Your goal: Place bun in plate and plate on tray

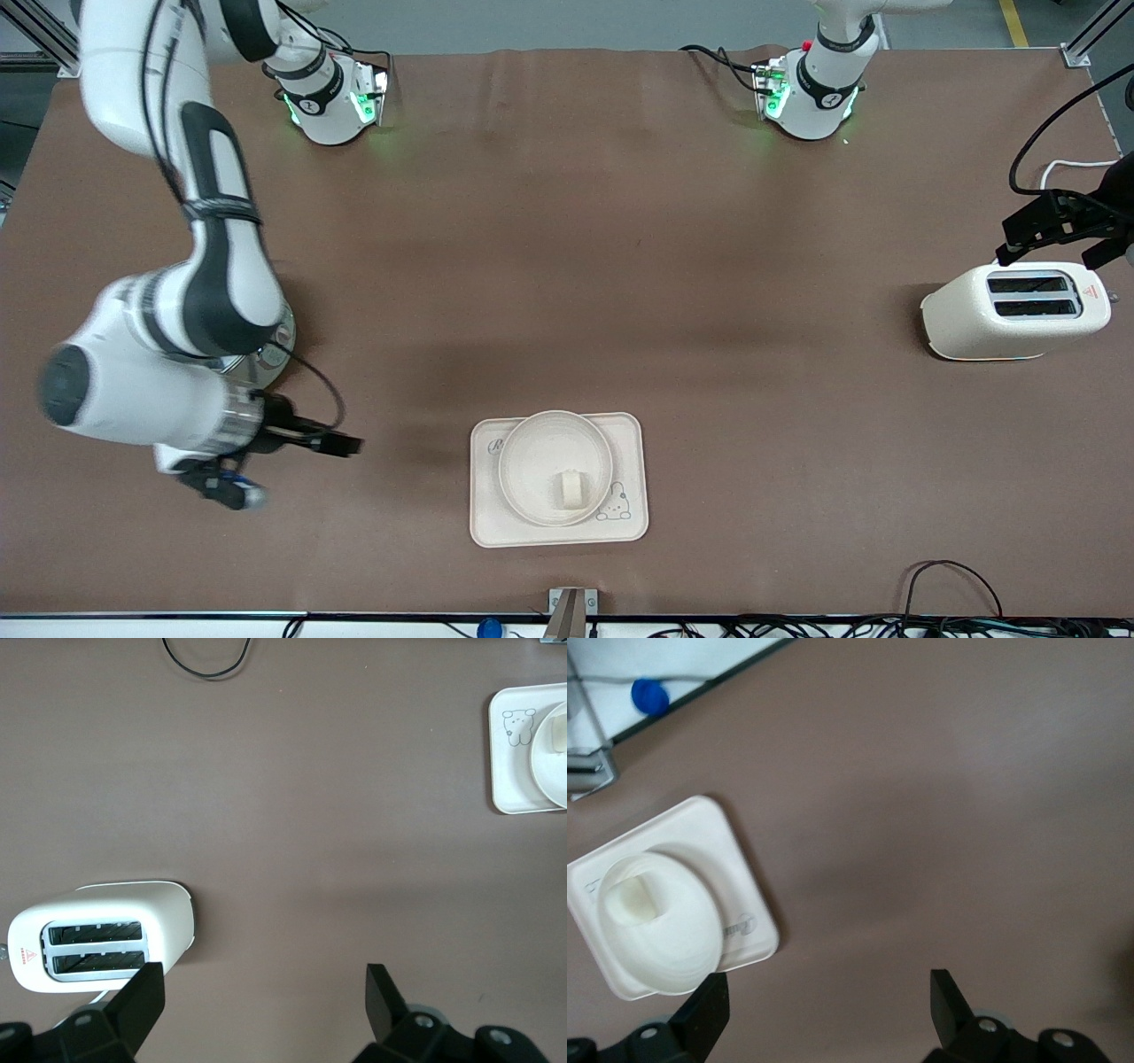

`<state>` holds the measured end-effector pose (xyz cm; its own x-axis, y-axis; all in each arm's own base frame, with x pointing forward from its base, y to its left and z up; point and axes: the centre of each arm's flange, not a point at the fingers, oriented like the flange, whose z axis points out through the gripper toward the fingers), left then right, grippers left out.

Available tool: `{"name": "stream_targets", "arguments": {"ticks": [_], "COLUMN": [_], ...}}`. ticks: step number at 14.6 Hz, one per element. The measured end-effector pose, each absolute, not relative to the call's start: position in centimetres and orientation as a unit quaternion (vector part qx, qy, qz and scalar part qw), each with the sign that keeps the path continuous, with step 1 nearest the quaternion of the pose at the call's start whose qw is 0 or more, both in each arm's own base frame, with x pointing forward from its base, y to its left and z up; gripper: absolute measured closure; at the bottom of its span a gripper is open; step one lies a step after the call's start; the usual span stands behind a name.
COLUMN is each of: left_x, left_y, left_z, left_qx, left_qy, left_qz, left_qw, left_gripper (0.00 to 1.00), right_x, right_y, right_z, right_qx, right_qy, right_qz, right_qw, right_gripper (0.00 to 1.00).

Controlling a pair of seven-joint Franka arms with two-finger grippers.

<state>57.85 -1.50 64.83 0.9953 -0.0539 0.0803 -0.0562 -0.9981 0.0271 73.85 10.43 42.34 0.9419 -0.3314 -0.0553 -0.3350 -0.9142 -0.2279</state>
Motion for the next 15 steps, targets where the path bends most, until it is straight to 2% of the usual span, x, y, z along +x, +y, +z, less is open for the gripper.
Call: {"name": "stream_targets", "arguments": {"ticks": [5,9,12,15], "left_x": [57.8,57.7,57.7,57.7], "left_y": [-1.4,-1.3,-1.3,-1.3], "left_z": [64.9,64.9,64.9,64.9], "left_qx": [0.999,0.999,0.999,0.999], "left_qy": [-0.027,-0.026,-0.026,-0.026], "left_qz": [0.04,0.04,0.04,0.04], "left_qw": [0.015,0.015,0.015,0.015], "left_gripper": [0.0,0.0,0.0,0.0], "right_x": [68.5,62.1,56.9,53.6], "right_y": [1.9,-0.7,-3.4,-3.6], "right_z": [53.4,61.2,63.5,63.5], "right_qx": [-0.985,-0.989,-0.991,-0.993], "right_qy": [0.157,0.142,0.125,0.116], "right_qz": [0.017,0.027,0.026,0.019], "right_qw": [0.068,0.029,0.024,0.013], "right_gripper": [0.0,0.0,0.0,0.0]}}
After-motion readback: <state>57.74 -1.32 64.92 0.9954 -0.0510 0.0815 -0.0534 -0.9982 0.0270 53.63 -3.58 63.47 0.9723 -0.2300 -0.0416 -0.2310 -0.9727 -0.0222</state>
